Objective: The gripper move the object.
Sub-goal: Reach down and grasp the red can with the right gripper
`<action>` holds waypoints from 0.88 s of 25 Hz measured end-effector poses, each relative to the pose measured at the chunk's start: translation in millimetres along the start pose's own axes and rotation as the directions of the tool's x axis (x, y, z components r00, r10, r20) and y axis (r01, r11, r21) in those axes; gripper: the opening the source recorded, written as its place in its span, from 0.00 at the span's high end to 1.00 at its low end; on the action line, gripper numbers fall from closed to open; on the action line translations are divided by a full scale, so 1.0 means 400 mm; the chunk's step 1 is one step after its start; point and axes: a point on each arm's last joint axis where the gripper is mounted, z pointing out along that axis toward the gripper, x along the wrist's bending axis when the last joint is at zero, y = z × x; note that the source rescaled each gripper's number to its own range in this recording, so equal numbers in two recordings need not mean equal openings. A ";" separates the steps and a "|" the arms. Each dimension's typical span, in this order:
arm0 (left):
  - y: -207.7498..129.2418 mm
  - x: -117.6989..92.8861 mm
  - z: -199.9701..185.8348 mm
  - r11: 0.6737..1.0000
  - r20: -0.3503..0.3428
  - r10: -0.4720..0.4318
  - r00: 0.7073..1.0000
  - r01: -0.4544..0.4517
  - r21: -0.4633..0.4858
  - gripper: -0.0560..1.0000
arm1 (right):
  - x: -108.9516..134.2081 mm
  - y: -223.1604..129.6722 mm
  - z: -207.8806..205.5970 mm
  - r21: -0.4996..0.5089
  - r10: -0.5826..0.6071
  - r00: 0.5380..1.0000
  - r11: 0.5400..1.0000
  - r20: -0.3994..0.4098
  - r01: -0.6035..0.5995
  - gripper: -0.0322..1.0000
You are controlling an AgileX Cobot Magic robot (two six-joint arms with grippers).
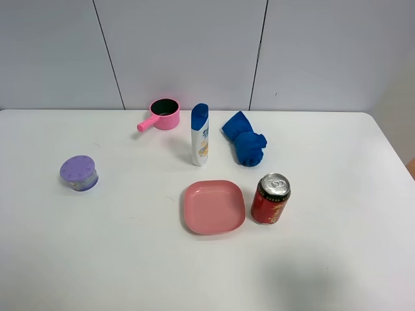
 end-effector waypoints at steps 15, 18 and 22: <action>0.000 0.000 0.000 1.000 0.000 0.000 1.000 0.000 -0.002 0.00 | 0.001 0.024 0.052 0.148 -0.030 1.000 0.989 0.007 0.028 0.01; 0.000 0.000 0.000 1.000 -0.001 0.001 1.000 -0.001 -0.002 0.00 | 0.002 0.034 0.084 0.232 -0.041 0.999 0.972 0.008 0.038 0.01; 0.000 0.000 0.000 1.000 -0.001 0.001 1.000 -0.001 -0.002 0.00 | 0.011 0.085 0.102 0.249 -0.051 0.999 0.967 -0.017 0.054 0.01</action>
